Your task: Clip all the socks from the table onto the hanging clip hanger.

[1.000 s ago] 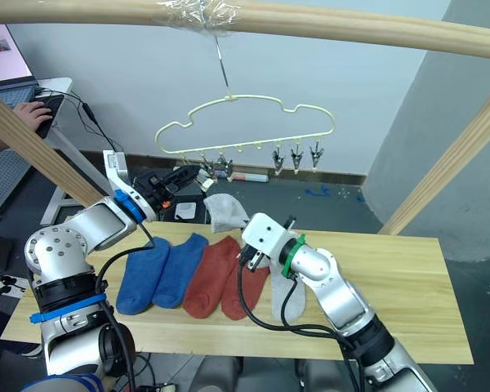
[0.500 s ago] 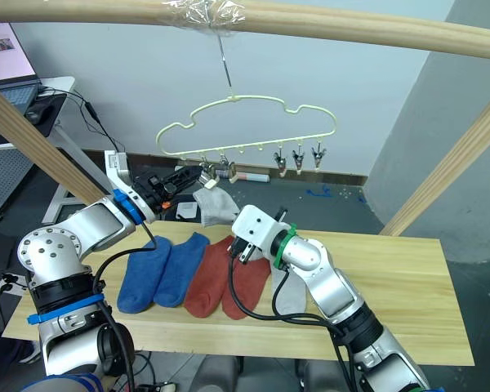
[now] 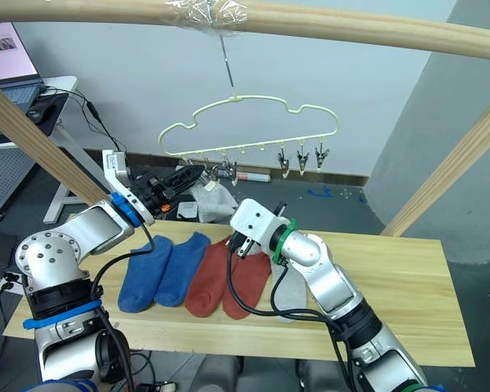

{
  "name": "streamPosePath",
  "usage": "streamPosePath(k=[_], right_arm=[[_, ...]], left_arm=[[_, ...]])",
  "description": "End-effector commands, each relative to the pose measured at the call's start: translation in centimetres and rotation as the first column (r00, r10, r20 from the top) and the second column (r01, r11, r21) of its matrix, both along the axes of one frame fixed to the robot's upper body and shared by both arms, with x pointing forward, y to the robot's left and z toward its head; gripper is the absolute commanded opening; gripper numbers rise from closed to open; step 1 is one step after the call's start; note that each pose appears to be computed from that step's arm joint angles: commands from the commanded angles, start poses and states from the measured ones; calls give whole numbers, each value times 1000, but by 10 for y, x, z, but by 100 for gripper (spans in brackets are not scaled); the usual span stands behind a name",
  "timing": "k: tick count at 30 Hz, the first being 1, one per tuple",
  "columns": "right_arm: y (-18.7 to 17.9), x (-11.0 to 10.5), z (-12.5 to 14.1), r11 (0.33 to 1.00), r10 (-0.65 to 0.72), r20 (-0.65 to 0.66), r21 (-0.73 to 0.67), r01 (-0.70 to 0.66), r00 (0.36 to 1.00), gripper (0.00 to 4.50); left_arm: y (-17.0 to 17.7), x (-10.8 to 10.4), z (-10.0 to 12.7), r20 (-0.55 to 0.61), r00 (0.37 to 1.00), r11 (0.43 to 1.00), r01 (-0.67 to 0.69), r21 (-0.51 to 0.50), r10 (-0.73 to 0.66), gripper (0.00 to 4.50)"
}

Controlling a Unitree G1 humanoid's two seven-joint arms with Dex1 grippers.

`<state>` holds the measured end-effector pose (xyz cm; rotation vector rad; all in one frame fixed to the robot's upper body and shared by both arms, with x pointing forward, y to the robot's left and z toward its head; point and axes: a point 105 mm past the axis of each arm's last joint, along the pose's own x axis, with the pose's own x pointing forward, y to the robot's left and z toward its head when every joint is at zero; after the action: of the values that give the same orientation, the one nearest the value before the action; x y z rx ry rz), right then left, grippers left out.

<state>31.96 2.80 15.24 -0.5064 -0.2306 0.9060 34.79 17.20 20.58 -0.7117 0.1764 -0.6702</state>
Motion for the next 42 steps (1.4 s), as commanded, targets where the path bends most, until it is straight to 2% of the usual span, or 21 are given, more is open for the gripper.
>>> streamPosePath(k=[1, 5, 7, 9, 12, 15, 18, 19, 22, 25, 29, 39, 42], right_arm=[[10, -9, 13, 996, 62, -5, 65, -61, 998, 0], [20, -14, 17, 979, 112, -108, 180, -91, 988, 0], [26, -16, 17, 967, 142, -177, 237, -98, 974, 55], [33, -18, 13, 949, 174, -265, 303, -89, 948, 113], [35, -17, 11, 947, 173, -301, 313, -74, 938, 223], [21, -15, 2, 953, 143, -332, 299, -39, 933, 327], [-1, -14, -6, 961, 87, -346, 277, 13, 934, 434], [-12, -14, -8, 964, 54, -341, 264, 41, 939, 448], [-41, -20, -8, 964, 3, -339, 251, 87, 941, 448], [-61, -29, 3, 963, -5, -324, 253, 91, 946, 450], [-77, -34, 17, 966, -22, -288, 240, 95, 957, 450], [-74, -45, 52, 961, 43, -208, 277, 16, 977, 450], [-75, -44, 59, 960, 42, -185, 280, 12, 982, 450]], left_arm=[[6, -4, 11, 58, 998, 1000, -10, 29, 8, 260], [18, -4, 8, 90, 994, 988, -78, 135, 66, 377], [23, -6, 13, 123, 989, 984, -99, 151, 80, 435], [27, -11, 16, 171, 982, 969, -122, 215, 85, 439], [26, -17, 16, 210, 975, 949, -133, 285, 74, 439], [13, -30, 14, 271, 962, 919, -122, 375, 17, 439], [-1, -34, 12, 336, 942, 893, -148, 425, -4, 439], [-4, -32, 9, 361, 933, 879, -176, 443, 4, 439], [-17, -29, 3, 438, 899, 849, -223, 479, -11, 439], [-25, -25, -1, 500, 866, 835, -272, 478, -5, 382], [-26, -16, -9, 541, 841, 801, -342, 491, 27, 264], [-10, -1, -10, 628, 765, 721, -514, 465, 140, 264], [-12, 2, -12, 631, 766, 730, -499, 468, 119, 264]])
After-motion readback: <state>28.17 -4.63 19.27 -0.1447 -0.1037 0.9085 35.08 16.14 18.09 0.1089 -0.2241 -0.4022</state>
